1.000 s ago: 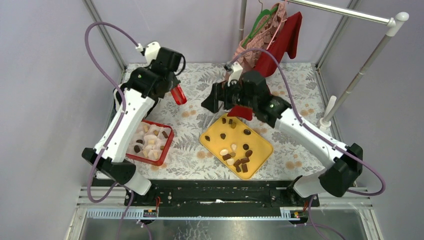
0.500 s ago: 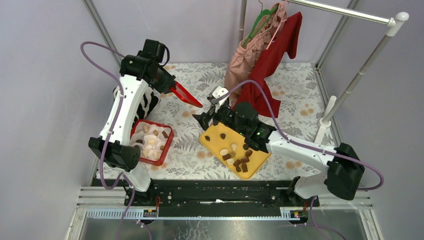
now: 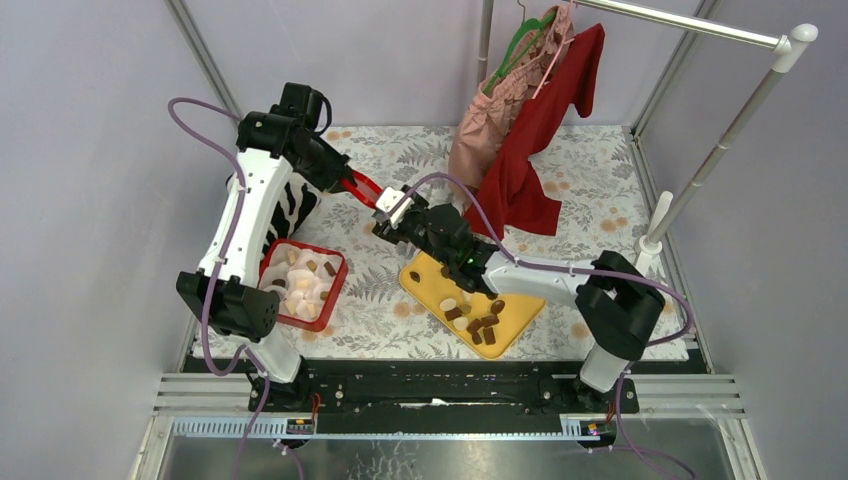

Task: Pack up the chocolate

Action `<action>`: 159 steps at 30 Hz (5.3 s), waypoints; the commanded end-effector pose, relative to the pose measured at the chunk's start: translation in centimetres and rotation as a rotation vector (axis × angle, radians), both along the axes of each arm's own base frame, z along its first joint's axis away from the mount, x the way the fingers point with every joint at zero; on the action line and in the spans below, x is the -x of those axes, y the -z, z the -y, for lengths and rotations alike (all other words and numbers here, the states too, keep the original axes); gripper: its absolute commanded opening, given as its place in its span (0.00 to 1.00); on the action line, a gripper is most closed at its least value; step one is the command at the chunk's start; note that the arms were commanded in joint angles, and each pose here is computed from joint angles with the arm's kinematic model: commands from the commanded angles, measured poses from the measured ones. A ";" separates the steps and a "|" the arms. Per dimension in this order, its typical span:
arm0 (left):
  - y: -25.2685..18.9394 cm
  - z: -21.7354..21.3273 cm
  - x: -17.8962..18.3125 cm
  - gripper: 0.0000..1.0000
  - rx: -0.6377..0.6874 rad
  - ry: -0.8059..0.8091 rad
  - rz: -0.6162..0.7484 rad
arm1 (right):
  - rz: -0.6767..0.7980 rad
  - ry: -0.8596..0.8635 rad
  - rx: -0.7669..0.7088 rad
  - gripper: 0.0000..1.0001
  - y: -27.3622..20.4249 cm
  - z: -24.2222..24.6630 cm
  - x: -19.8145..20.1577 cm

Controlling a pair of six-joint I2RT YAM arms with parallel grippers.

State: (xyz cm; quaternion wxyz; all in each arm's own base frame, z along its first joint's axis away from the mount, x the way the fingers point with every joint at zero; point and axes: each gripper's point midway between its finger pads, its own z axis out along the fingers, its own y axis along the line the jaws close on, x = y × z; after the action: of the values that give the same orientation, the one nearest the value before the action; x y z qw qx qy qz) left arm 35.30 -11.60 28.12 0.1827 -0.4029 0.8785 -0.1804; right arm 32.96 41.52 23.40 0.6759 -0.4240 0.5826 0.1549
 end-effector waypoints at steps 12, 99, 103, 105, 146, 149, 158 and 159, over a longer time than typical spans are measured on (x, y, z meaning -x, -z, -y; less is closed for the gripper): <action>-0.9 1.2 0.7 0.15 0.076 0.116 0.045 | 0.131 0.009 -0.104 0.00 -6.8 -2.1 -1.0; 18.9 -15.7 17.2 0.98 -0.259 -0.499 -0.507 | -0.430 -0.035 -0.110 0.00 -4.6 6.7 8.3; 21.0 -14.6 17.4 0.98 -0.205 -0.497 -0.513 | -0.434 -0.038 -0.106 0.00 -4.5 6.7 8.3; 21.9 -14.4 17.2 0.98 -0.192 -0.473 -0.506 | -0.435 -0.038 -0.104 0.00 -4.4 6.7 8.4; 22.9 -12.7 15.5 0.44 -0.212 -0.394 -0.400 | -0.457 -0.080 -0.062 0.01 -3.4 5.2 8.2; 23.2 -12.6 15.6 0.43 -0.205 -0.400 -0.391 | -0.456 -0.081 -0.060 0.01 -3.3 5.1 8.2; 23.3 -12.7 15.6 0.27 -0.211 -0.411 -0.385 | -0.460 -0.083 -0.058 0.01 -3.2 5.1 8.2; 23.3 -12.7 15.6 0.26 -0.212 -0.412 -0.387 | -0.461 -0.082 -0.057 0.01 -3.1 5.1 8.2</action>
State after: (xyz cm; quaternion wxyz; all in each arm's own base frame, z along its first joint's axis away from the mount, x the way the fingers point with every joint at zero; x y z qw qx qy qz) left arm 19.03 0.72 4.86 0.0659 -0.5725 0.8167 0.0307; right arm 24.24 35.61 22.72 0.4953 -0.3866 0.7294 0.2706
